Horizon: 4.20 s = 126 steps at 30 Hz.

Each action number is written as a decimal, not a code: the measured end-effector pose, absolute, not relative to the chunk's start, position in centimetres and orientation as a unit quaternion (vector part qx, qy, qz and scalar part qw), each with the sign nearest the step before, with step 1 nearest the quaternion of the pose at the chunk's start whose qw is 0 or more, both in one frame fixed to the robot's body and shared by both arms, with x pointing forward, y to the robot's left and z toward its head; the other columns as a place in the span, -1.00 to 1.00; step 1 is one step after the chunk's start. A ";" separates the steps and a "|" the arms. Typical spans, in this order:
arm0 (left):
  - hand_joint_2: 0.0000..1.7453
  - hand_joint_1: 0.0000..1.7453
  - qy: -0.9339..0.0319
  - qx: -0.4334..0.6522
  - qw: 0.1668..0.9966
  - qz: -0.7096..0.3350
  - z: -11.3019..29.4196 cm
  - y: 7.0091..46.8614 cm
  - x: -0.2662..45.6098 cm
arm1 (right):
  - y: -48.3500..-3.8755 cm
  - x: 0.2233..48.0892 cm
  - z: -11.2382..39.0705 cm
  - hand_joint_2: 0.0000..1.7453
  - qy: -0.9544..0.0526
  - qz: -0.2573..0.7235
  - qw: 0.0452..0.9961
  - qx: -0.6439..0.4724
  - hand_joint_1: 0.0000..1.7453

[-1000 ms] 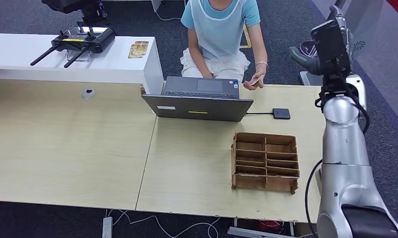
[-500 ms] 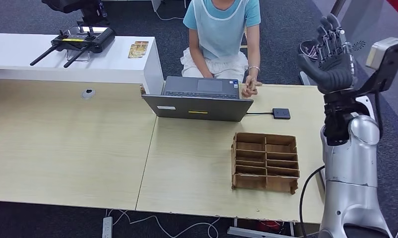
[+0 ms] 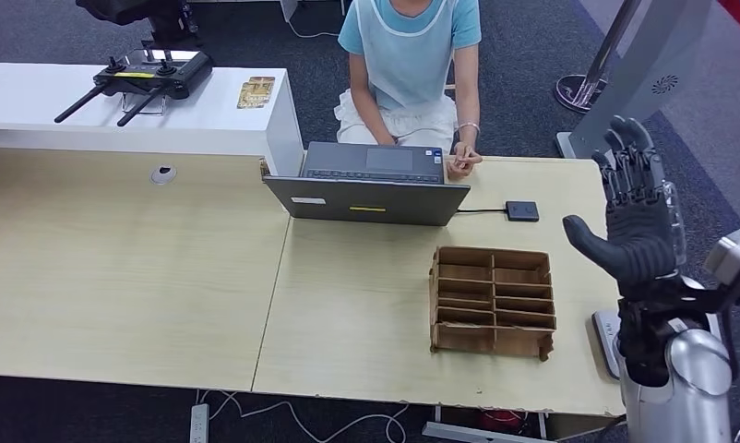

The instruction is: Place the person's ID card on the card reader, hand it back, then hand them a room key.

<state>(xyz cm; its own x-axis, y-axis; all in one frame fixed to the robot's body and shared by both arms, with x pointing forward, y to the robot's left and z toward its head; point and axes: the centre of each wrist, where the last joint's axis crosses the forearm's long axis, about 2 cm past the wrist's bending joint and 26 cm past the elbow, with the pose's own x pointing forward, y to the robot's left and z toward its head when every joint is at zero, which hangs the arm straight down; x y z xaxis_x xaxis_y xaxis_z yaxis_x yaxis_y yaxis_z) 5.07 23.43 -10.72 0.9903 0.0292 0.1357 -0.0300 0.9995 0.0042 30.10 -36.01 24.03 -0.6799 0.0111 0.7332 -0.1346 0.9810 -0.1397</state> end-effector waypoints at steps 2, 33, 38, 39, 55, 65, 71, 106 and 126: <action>-1.00 -1.00 -0.067 0.004 0.998 0.017 -10.7 23.4 5.0 | -35.9 28.7 23.3 1.00 -0.911 0.095 0.400 0.030 -1.00; -1.00 -1.00 -0.063 0.007 0.997 0.036 -10.7 23.0 4.8 | -34.5 17.2 18.0 1.00 -0.858 0.167 0.444 -0.194 -1.00; -1.00 -1.00 -0.062 0.007 0.997 0.035 -10.7 23.0 4.8 | -34.0 16.7 17.7 1.00 -0.834 0.202 0.444 -0.258 -1.00; -1.00 -1.00 -0.062 0.007 0.997 0.034 -10.7 23.0 4.8 | -33.9 16.6 17.6 1.00 -0.830 0.207 0.444 -0.267 -1.00; -1.00 -1.00 -0.061 0.006 0.998 0.031 -10.7 22.9 4.9 | -31.8 15.8 17.1 1.00 -0.748 0.303 0.445 -0.387 -1.00; -1.00 -1.00 -0.057 0.006 0.998 0.030 -10.7 22.9 4.9 | -31.3 15.8 16.4 1.00 -0.692 0.368 0.439 -0.439 -1.00; -1.00 -1.00 -0.057 0.006 0.998 0.030 -10.7 22.9 5.0 | -30.5 16.6 15.7 1.00 -0.655 0.409 0.434 -0.464 -1.00; -1.00 -1.00 -0.054 0.005 0.998 0.029 -10.6 22.8 5.1 | -28.9 20.7 11.7 1.00 -0.539 0.522 0.411 -0.518 -1.00; -1.00 -1.00 -0.054 0.005 0.998 0.028 -10.6 22.8 5.1 | -31.5 22.7 10.7 1.00 -0.502 0.525 0.441 -0.527 -1.00</action>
<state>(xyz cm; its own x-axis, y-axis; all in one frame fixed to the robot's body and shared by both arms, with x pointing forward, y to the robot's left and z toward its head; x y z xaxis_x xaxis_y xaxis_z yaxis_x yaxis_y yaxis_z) 5.12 22.85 -10.64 0.9926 0.0556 0.1081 -0.0567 0.9984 0.0075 22.67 -31.51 10.68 -0.0544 0.9923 -0.1111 0.0662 -0.1074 -0.9920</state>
